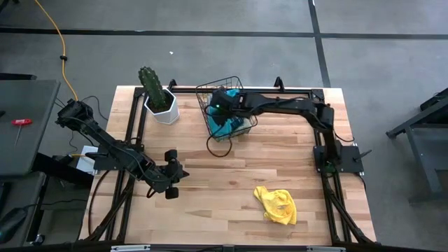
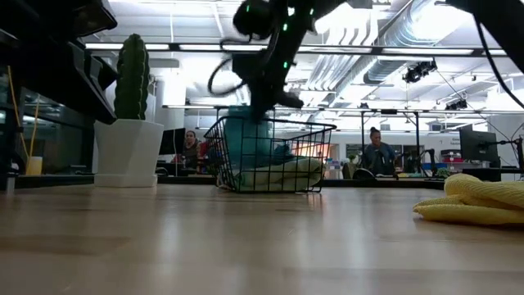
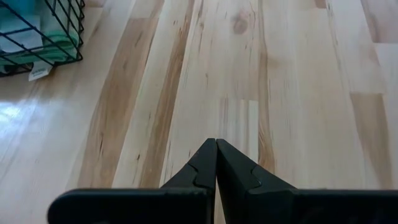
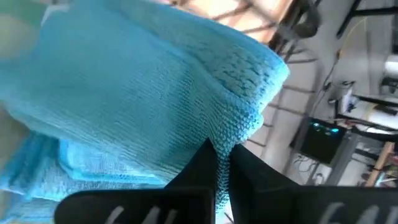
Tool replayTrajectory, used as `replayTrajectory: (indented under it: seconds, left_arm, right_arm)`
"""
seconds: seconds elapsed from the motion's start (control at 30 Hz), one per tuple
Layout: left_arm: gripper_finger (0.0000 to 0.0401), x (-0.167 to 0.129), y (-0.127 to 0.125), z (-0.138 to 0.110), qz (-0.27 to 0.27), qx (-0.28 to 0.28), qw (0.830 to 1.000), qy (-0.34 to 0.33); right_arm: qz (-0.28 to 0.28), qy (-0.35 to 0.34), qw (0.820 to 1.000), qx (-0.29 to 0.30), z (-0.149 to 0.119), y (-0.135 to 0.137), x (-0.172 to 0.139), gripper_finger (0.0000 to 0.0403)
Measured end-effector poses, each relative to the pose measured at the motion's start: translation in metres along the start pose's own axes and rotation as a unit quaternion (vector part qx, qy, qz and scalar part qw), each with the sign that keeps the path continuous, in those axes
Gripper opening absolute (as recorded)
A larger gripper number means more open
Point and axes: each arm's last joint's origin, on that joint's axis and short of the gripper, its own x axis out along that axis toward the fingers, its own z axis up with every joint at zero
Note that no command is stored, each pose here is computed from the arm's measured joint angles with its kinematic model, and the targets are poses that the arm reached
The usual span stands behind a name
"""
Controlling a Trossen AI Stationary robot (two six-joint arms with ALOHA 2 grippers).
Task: Fold microfiber towels
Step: Put the blue microfiber cloth into the black wire basket, then fold the yellow microfiber cloth
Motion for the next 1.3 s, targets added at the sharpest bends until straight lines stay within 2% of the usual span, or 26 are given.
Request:
replayTrajectory:
  seconds: [0.17, 0.37, 0.57, 0.67, 0.77, 0.93, 1.13, 1.3]
  left_arm:
    - [0.0000, 0.000, 0.000, 0.000, 0.000, 0.001, 1.000, 0.002]
    - [0.0000, 0.000, 0.000, -0.001, 0.000, 0.002, 1.000, 0.003]
    - [0.0000, 0.000, 0.000, 0.000, 0.000, 0.002, 1.000, 0.003]
    - [0.0000, 0.000, 0.000, 0.000, 0.000, 0.002, 1.000, 0.003]
    - [0.0000, 0.000, 0.000, 0.000, 0.000, 0.002, 1.000, 0.002]
    - [0.0000, 0.000, 0.000, 0.000, 0.000, 0.001, 1.000, 0.003]
    - [0.0000, 0.000, 0.000, 0.000, 0.000, 0.000, 1.000, 0.002]
    - [0.0000, 0.000, 0.000, 0.000, 0.000, 0.001, 1.000, 0.002]
  right_arm:
    - [0.032, 0.031, 0.999, -0.004, -0.010, 0.007, 0.037, 0.0000]
    - [0.028, 0.046, 0.998, -0.024, -0.012, 0.010, 0.063, 0.0005]
    - [-0.037, 0.050, 0.997, -0.036, -0.006, 0.002, 0.071, 0.0023]
    - [-0.070, 0.052, 0.996, -0.013, -0.005, -0.004, 0.071, 0.0028]
    - [-0.084, 0.062, 0.995, 0.008, -0.005, -0.006, 0.070, 0.0029]
    - [-0.077, 0.066, 0.995, 0.005, -0.006, -0.005, 0.070, 0.0036]
    - [-0.083, 0.066, 0.994, -0.001, -0.005, -0.006, 0.070, 0.0106]
    - [-0.125, 0.139, 0.982, -0.027, -0.008, -0.011, 0.067, 0.0177]
